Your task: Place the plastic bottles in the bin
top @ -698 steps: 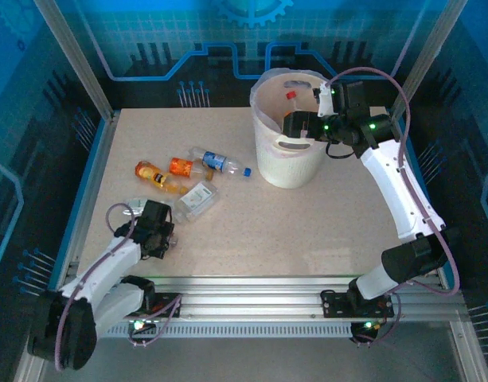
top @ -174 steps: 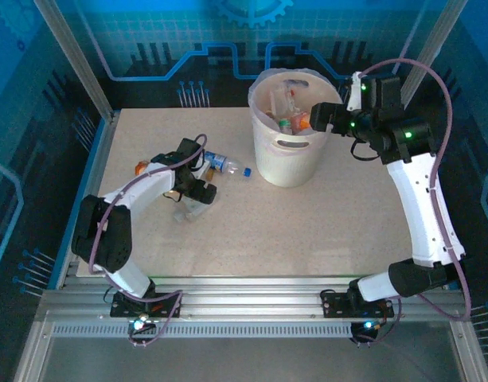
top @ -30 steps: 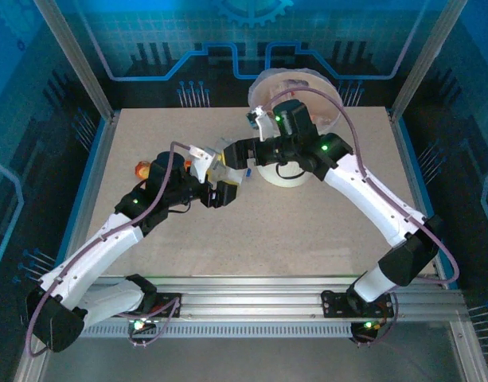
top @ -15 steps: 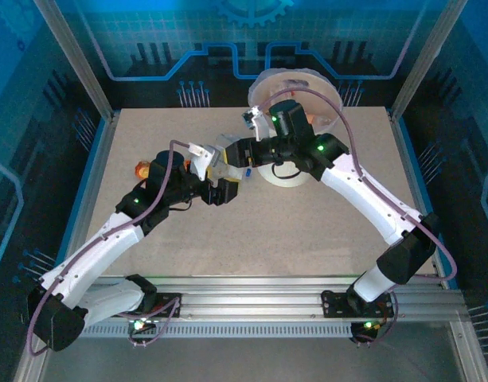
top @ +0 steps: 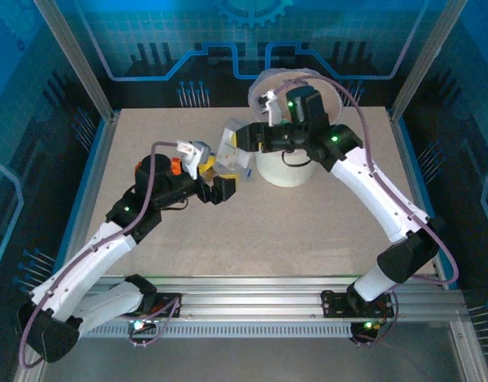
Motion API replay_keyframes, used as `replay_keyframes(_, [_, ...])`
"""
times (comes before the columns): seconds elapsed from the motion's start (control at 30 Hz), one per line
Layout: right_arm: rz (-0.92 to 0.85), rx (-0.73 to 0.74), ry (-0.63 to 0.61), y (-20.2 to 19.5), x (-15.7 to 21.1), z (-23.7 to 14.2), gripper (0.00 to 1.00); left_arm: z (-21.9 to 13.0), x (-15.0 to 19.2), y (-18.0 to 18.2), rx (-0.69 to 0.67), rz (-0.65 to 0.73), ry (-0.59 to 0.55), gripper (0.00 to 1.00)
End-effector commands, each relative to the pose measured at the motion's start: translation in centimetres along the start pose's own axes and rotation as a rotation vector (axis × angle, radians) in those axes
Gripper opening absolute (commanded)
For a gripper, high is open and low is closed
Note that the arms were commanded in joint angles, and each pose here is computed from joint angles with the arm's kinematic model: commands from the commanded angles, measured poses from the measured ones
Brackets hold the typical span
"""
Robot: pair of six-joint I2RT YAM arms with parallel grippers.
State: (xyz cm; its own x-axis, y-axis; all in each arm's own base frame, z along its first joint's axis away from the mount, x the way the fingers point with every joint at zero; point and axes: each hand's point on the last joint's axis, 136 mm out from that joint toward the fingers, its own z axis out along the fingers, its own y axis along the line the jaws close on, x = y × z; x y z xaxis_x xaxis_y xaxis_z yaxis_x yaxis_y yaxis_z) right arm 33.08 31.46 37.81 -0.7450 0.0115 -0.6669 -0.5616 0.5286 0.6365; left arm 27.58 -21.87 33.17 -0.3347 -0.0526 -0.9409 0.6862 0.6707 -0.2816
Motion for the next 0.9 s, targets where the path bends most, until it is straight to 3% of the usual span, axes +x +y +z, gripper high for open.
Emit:
replay_keyframes(0.0, [-0.013, 0.083, -0.189, -1.0, -5.4, -4.4, 0.39, -1.7, -2.0, -2.1, 0.07, 0.021, -0.104, 0.99])
replay_keyframes(0.4, [0.111, 0.267, -0.511, -7.9, -13.8, -12.5, 0.4, -1.5, -0.6, -0.4, -0.013, 0.009, -0.076, 0.99])
replay_keyframes(0.57, [0.14, 0.353, -0.537, -10.8, -15.1, -13.4, 0.4, -1.5, -0.2, 0.1, -0.039, 0.012, -0.059, 0.99])
replay_keyframes(0.87, [0.199, 0.411, -0.44, -14.8, -14.4, -12.2, 0.4, -1.4, 0.4, 1.0, -0.086, 0.004, -0.038, 0.99])
